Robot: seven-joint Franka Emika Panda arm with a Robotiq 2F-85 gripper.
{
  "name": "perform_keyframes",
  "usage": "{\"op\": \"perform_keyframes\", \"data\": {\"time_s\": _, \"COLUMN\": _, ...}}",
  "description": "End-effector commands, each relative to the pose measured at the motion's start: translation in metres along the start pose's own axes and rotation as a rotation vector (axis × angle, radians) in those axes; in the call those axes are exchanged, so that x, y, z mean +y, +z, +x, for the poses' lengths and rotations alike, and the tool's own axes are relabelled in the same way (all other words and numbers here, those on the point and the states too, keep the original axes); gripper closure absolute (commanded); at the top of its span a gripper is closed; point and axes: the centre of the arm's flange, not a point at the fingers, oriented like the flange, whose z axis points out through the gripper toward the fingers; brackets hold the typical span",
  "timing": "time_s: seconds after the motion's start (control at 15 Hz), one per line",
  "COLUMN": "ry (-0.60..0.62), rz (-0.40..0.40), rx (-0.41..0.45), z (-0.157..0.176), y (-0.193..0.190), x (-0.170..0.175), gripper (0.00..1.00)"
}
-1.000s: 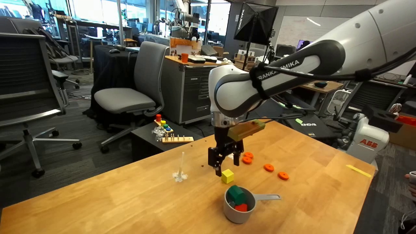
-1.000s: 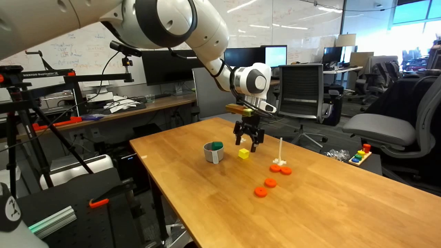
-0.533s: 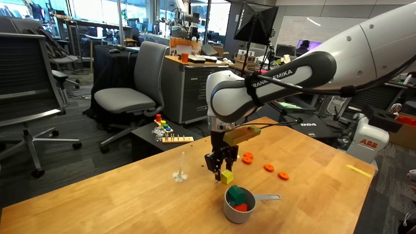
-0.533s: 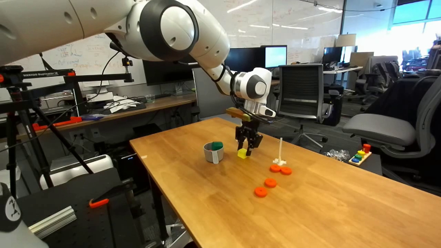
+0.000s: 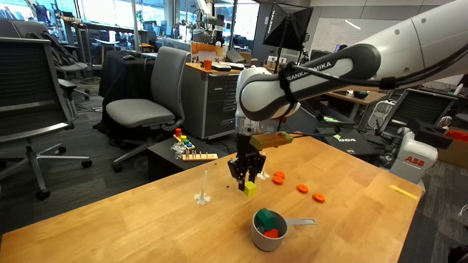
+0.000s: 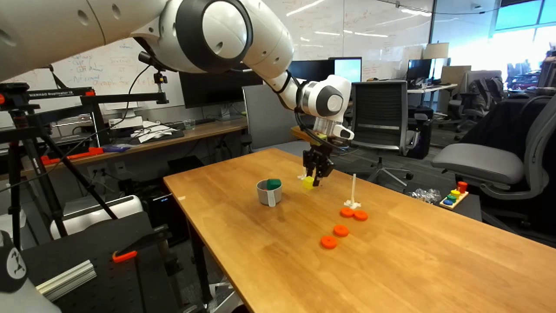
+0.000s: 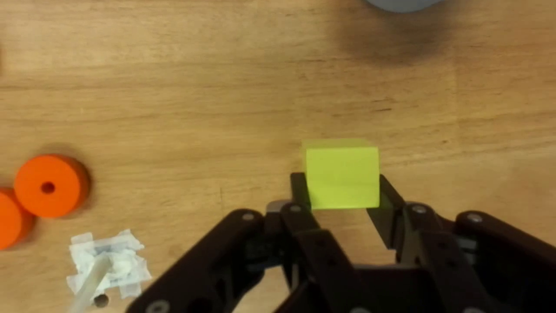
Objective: Put the orange, green and yellow blocks in the gray pot respectively
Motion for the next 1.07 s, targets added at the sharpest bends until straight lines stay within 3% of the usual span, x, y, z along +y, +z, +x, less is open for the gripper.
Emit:
{"op": "perform_keyframes", "data": {"time_s": 0.0, "ry": -0.015, "rz": 0.052, "rx": 0.057, "z": -0.023, "y": -0.053, "x": -0.019, "gripper": 0.86}}
{"op": "perform_keyframes", "data": {"time_s": 0.4, "ry": -0.057, "rz": 0.131, "rx": 0.124, "z": -0.05, "y": -0.095, "x": -0.054, "gripper": 0.86}}
{"op": "perform_keyframes", "data": {"time_s": 0.67, "ry": -0.055, "rz": 0.199, "rx": 0.076, "z": -0.067, "y": -0.068, "x": -0.068, "gripper": 0.86}}
{"op": "perform_keyframes", "data": {"time_s": 1.0, "ry": -0.044, "rz": 0.206, "rx": -0.013, "z": -0.095, "y": -0.022, "x": -0.076, "gripper": 0.86}}
